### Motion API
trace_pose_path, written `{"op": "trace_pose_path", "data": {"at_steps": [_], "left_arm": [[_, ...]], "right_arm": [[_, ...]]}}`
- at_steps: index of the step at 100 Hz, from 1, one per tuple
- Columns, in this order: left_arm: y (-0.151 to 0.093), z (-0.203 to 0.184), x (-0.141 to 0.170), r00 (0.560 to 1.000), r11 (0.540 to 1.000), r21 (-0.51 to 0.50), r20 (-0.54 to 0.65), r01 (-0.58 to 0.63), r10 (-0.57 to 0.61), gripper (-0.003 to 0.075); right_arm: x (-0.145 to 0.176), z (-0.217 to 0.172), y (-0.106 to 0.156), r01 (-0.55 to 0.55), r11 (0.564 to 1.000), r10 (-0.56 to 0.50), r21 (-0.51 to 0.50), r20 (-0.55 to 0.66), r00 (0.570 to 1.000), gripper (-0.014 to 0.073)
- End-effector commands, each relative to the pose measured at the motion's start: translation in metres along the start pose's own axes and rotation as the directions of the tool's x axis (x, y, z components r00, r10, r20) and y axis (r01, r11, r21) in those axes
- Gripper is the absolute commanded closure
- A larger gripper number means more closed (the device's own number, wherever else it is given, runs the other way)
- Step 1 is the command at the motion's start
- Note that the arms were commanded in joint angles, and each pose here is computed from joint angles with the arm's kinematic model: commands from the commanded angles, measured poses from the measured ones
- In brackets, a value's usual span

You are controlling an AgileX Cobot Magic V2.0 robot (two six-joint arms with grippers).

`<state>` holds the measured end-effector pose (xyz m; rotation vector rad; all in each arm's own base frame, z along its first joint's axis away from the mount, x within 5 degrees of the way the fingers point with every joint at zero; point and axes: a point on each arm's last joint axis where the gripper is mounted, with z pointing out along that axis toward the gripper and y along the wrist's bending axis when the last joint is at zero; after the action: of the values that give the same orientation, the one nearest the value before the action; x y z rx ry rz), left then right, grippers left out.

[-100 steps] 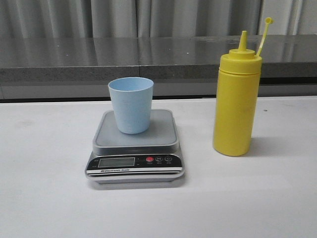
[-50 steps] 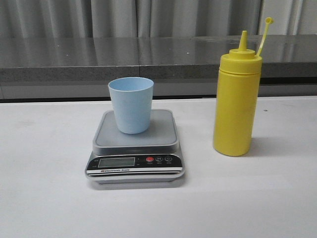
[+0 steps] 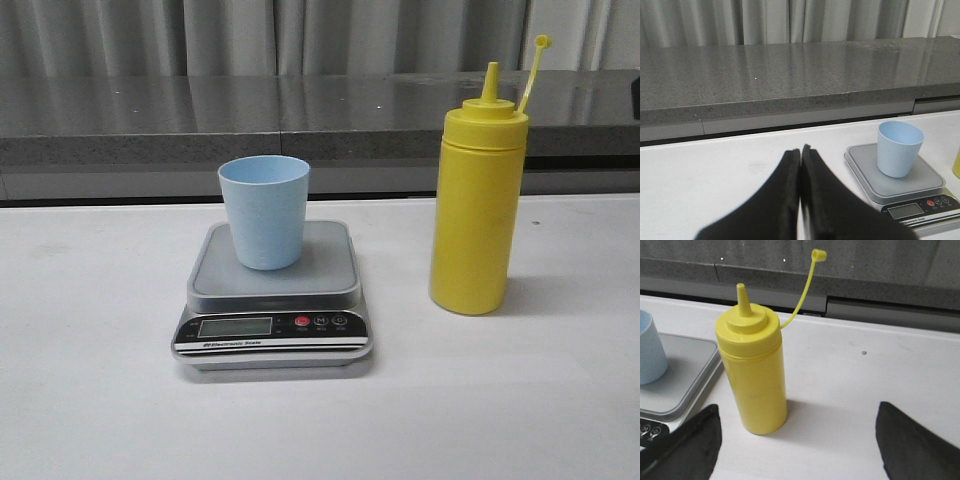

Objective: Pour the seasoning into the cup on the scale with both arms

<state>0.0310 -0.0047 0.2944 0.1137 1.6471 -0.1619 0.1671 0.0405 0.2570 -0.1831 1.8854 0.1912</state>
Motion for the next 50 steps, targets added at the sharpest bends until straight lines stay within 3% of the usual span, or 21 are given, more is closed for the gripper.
{"op": "trace_pose_path", "data": {"at_steps": [1, 50], "left_arm": [[-0.001, -0.002, -0.015, 0.996, 1.0, 0.0, 0.09, 0.005, -0.005, 0.074], [-0.001, -0.002, -0.015, 0.996, 1.0, 0.0, 0.09, 0.005, -0.005, 0.074]], "right_arm": [[-0.017, 0.009, 0.001, -0.004, 1.0, 0.005, -0.007, 0.106, 0.994, -0.0028], [0.007, 0.069, 0.027, 0.011, 0.994, 0.004, -0.108, 0.132, 0.991, -0.0028]]}}
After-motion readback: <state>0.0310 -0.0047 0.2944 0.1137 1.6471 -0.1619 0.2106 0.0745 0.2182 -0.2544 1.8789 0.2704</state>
